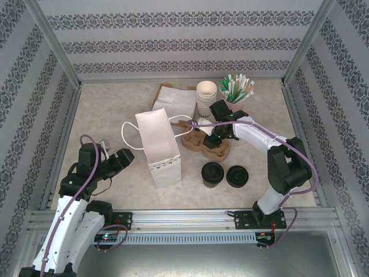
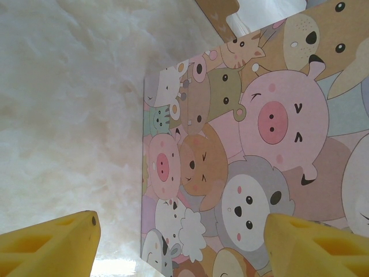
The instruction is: Pack the takeout coffee
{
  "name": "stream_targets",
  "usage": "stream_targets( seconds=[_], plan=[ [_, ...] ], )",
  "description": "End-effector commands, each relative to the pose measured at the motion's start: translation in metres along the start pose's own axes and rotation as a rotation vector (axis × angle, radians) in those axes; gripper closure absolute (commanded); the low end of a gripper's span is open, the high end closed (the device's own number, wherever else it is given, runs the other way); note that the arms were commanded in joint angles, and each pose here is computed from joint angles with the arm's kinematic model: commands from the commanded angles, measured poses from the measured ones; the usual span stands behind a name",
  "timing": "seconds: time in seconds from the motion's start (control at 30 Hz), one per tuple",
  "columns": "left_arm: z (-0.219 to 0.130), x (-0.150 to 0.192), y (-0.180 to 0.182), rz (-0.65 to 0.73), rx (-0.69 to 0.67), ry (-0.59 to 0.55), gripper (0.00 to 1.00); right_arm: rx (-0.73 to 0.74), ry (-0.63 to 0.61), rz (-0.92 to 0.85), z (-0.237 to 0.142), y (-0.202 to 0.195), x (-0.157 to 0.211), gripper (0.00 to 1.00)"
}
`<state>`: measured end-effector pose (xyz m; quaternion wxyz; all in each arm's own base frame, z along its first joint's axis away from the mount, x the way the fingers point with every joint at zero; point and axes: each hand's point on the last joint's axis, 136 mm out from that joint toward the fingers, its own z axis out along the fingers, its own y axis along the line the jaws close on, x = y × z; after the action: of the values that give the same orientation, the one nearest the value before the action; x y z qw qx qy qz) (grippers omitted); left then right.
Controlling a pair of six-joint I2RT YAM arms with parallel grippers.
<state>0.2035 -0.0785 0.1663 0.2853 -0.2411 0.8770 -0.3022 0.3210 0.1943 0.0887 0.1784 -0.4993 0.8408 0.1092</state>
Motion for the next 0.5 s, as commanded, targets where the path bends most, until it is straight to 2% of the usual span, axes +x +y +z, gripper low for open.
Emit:
stream_targets(
  seconds=[0.0,0.23,0.47],
  plan=[
    [-0.004,0.0,-0.005,0.017,0.007,0.0,0.24,0.017,-0.03,0.0,-0.017,0.004,-0.007,0.75],
    [-0.003,0.0,-0.005,0.009,0.011,0.0,0.25,0.015,-0.118,0.011,-0.043,0.012,-0.021,0.74],
    [-0.002,0.001,-0.004,0.003,0.013,0.001,0.24,0.029,-0.079,0.021,-0.037,0.01,-0.009,0.69]
  ],
)
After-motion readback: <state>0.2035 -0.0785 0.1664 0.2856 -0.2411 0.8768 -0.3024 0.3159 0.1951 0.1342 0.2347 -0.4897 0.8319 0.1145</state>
